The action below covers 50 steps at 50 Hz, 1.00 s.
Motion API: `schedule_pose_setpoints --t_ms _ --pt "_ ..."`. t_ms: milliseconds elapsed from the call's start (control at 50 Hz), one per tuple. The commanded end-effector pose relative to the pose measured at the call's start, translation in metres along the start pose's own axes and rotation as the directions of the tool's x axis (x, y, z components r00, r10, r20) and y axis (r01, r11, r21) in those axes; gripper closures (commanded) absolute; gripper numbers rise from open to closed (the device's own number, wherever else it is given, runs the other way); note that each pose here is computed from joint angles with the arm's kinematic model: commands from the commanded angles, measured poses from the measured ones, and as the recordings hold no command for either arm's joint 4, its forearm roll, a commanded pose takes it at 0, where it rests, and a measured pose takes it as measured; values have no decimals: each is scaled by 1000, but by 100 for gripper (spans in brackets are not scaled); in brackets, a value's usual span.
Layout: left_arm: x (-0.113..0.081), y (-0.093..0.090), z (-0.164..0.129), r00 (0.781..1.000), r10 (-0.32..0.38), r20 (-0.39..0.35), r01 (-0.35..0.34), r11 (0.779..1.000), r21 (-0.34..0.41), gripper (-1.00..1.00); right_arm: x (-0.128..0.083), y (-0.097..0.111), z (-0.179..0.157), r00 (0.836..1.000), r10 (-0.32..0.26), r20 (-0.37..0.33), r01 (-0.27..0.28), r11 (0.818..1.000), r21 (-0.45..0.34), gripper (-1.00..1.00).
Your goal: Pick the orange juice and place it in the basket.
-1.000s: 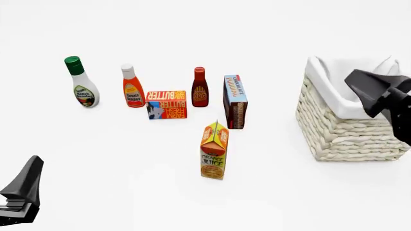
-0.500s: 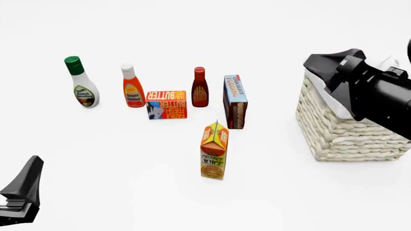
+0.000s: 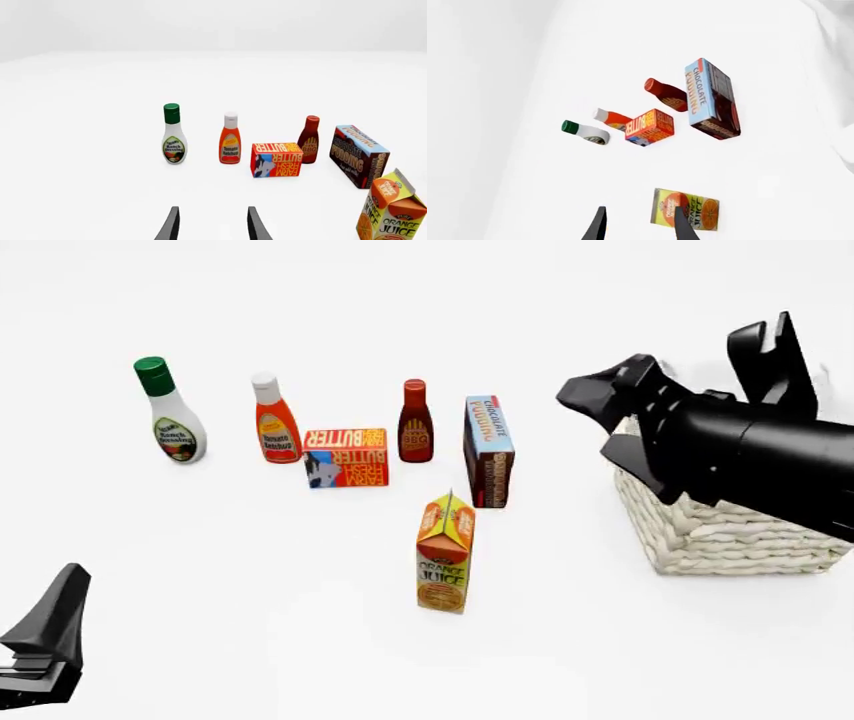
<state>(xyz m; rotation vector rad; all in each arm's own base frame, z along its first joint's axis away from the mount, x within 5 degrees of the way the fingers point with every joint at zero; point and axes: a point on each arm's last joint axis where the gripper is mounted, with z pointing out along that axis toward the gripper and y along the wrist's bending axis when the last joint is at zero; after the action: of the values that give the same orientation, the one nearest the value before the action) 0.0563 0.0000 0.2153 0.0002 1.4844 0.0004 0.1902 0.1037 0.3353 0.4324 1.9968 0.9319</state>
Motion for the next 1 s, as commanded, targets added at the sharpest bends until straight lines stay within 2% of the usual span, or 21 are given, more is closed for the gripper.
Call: schedule_pose_setpoints --t_ms 20,260,520,1000 --pt "0 0 0 1000 0 0 0 1000 0 -100 9 9 17 995 21 -98 -16 999 50 -100" --pt "0 0 0 1000 0 0 0 1000 0 -100 5 29 29 985 23 -173 -4 994 112 -100" --pt "0 0 0 1000 0 0 0 1000 0 -100 0 51 41 966 16 -257 34 982 187 -100" --pt "0 0 0 1000 0 0 0 1000 0 -100 9 70 53 933 35 -357 64 963 262 -100"
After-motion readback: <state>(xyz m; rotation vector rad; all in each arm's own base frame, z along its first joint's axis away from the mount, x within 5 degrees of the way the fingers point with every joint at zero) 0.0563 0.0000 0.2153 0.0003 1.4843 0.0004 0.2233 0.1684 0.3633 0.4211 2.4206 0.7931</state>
